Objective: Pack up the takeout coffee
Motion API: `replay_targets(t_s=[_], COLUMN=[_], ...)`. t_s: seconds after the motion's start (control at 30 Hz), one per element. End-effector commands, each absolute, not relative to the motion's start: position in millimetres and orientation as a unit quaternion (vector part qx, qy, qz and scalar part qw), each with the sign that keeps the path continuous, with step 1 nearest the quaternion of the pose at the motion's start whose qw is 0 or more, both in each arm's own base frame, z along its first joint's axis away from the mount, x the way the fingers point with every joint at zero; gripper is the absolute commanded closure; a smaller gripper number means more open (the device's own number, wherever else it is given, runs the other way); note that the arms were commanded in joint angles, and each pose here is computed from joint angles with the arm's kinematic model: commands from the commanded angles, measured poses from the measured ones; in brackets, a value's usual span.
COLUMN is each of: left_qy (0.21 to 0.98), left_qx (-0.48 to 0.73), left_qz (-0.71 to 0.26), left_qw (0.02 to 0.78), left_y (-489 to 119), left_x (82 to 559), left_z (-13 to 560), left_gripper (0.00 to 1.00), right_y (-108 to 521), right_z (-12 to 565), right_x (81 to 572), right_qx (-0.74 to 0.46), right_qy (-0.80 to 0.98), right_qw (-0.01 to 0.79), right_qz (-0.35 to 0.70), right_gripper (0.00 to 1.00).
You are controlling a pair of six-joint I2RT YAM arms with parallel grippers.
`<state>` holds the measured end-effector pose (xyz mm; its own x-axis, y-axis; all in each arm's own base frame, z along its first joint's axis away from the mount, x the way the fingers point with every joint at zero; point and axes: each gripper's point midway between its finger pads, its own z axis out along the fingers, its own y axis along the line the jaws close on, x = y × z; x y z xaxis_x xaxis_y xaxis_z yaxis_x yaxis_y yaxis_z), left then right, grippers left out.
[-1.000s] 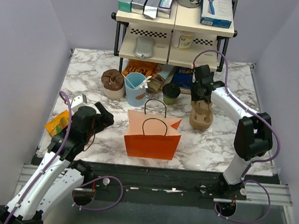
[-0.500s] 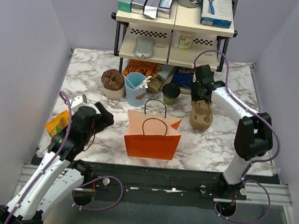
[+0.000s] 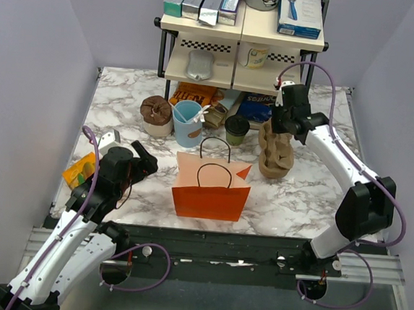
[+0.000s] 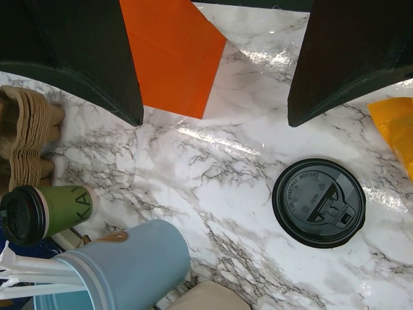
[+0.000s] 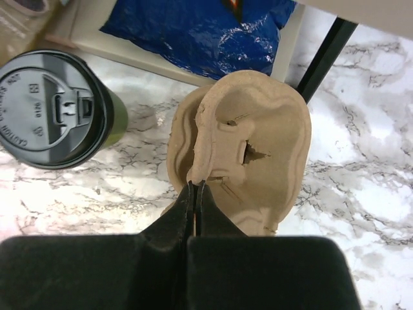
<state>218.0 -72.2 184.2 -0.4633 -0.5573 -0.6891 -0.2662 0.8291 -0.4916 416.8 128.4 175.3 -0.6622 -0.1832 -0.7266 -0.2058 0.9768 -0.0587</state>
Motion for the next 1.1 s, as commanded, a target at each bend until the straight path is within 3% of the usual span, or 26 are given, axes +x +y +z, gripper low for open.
replay_targets(t_s=[0.0, 0.17, 0.47, 0.8, 1.07], left_qy=[0.841, 0.839, 0.837, 0.836, 0.833], left_qx=[-0.237, -0.237, -0.239, -0.231, -0.235], left_qz=[-0.161, -0.163, -0.168, -0.183, -0.186], left_qw=[0.459, 0.463, 0.464, 0.462, 0.465], left_y=[-73, -73, -73, -78, -77], left_x=[218, 219, 217, 216, 215], left_z=[183, 185, 185, 186, 187], left_gripper=[0.01, 0.01, 0.01, 0.01, 0.01], right_y=[130, 121, 97, 28, 36], right_z=[173, 199, 220, 169, 118], right_x=[405, 394, 326, 244, 226], right_qx=[-0.128, -0.124, -0.046, 0.128, 0.159], right_qy=[0.913, 0.902, 0.909, 0.932, 0.949], right_qw=[0.387, 0.414, 0.413, 0.329, 0.259], right_qz=[0.029, 0.021, 0.032, -0.086, -0.079], right_gripper=[0.99, 0.99, 0.99, 0.99, 0.99])
